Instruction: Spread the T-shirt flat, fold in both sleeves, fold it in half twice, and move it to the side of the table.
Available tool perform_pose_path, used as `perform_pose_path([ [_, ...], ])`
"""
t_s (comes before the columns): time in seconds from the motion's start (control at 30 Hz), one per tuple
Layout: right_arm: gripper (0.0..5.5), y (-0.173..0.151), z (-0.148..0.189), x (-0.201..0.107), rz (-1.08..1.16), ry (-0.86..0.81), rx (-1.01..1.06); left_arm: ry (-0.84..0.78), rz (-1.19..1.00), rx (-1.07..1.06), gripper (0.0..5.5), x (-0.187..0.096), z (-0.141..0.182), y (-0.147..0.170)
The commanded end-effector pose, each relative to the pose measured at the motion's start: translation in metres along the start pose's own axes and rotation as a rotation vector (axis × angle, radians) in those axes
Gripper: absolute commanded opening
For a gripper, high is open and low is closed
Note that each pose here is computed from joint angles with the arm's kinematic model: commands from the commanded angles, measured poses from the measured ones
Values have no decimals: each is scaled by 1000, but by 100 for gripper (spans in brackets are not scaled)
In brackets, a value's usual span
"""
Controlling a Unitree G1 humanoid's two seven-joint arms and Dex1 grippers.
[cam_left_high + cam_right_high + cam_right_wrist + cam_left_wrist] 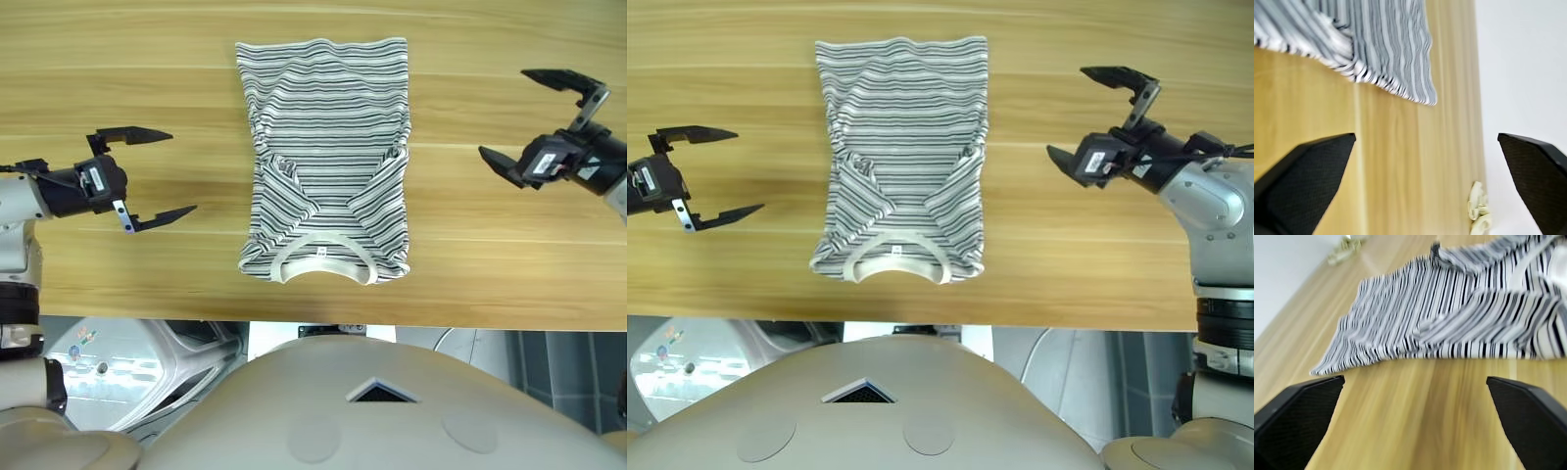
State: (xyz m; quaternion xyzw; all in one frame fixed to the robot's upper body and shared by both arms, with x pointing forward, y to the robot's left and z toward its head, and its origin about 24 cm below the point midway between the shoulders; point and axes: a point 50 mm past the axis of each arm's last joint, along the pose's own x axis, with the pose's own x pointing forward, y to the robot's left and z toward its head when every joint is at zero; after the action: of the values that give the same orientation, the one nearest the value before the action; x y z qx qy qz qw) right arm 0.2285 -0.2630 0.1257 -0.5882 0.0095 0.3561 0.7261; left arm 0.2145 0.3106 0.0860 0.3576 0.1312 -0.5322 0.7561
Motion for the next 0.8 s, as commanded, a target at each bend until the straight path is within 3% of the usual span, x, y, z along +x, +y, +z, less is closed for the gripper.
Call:
perform_pose_path([
  [0.03, 537, 32, -6, -8, 207, 12, 25, 146, -186, 26, 540, 2, -16, -29],
  [0.33, 537, 92, -16, -22, 499, -32, 185, 65, -389, 24, 540, 34, -17, -80],
  [0.8, 537, 124, 22, -3, 644, -244, 232, -122, -379, 26, 540, 68, 5, -85],
])
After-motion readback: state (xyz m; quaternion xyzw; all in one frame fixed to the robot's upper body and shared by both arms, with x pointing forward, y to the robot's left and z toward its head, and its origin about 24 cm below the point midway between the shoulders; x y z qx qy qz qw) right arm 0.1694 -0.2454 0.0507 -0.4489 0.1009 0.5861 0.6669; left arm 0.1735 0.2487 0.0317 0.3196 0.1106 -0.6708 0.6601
